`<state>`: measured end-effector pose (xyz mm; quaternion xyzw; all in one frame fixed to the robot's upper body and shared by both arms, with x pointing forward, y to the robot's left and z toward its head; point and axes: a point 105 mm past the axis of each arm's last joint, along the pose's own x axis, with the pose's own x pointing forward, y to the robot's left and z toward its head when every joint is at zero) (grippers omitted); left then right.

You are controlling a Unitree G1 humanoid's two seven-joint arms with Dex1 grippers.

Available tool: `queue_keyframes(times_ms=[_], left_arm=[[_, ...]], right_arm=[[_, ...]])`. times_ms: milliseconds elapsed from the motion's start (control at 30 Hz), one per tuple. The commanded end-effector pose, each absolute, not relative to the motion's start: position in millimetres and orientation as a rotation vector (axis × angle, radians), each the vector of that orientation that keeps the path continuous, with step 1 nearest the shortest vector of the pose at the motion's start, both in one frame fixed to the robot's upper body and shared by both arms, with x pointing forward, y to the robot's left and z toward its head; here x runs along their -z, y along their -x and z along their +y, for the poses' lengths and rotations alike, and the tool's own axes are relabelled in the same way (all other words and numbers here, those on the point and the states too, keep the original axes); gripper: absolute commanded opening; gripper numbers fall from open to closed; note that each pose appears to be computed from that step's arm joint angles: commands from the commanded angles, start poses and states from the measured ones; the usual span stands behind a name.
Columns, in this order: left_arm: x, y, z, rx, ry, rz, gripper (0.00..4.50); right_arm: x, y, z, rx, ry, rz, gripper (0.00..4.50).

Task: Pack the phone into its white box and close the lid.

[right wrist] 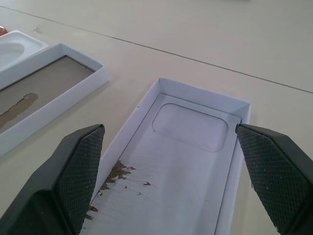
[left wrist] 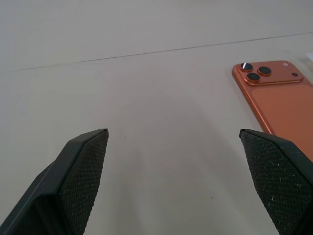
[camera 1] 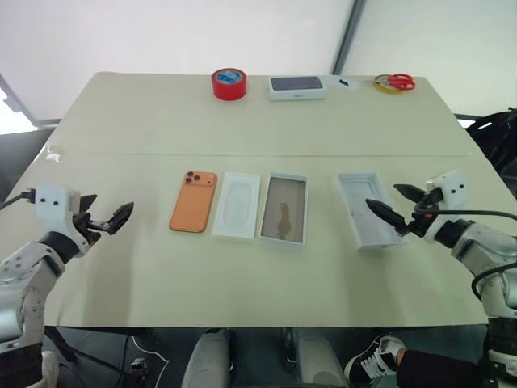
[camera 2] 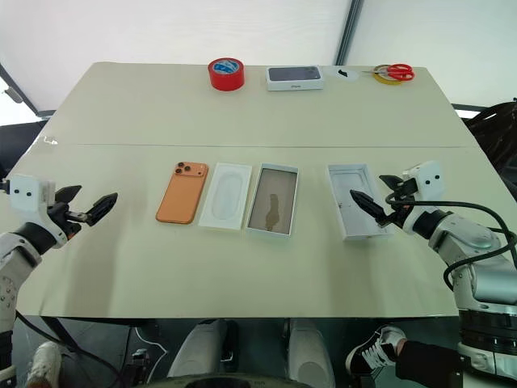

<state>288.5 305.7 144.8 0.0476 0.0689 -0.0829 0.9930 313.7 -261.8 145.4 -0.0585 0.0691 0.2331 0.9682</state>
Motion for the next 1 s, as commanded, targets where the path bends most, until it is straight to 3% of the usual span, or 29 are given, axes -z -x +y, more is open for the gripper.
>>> queue_keyframes(times_ms=[33, 367, 733, 1000], left_arm=[[-157, -287, 304, 0.162, -0.118, 0.092, 4.5], [-154, -288, 285, 0.19, -0.097, 0.079, 4.5], [-152, -295, 182, 0.455, 0.026, 0.083, 4.5], [-143, -325, 150, 0.387, 0.186, 0.277, 4.5]], right_arm=[[-163, -314, -261, -0.483, 0.139, 0.081, 4.48], [-169, -320, -241, -0.571, 0.15, 0.059, 4.48], [-176, -320, -192, -0.762, 0.202, 0.044, 4.48], [-173, -307, -153, -0.847, 0.252, 0.055, 4.48]])
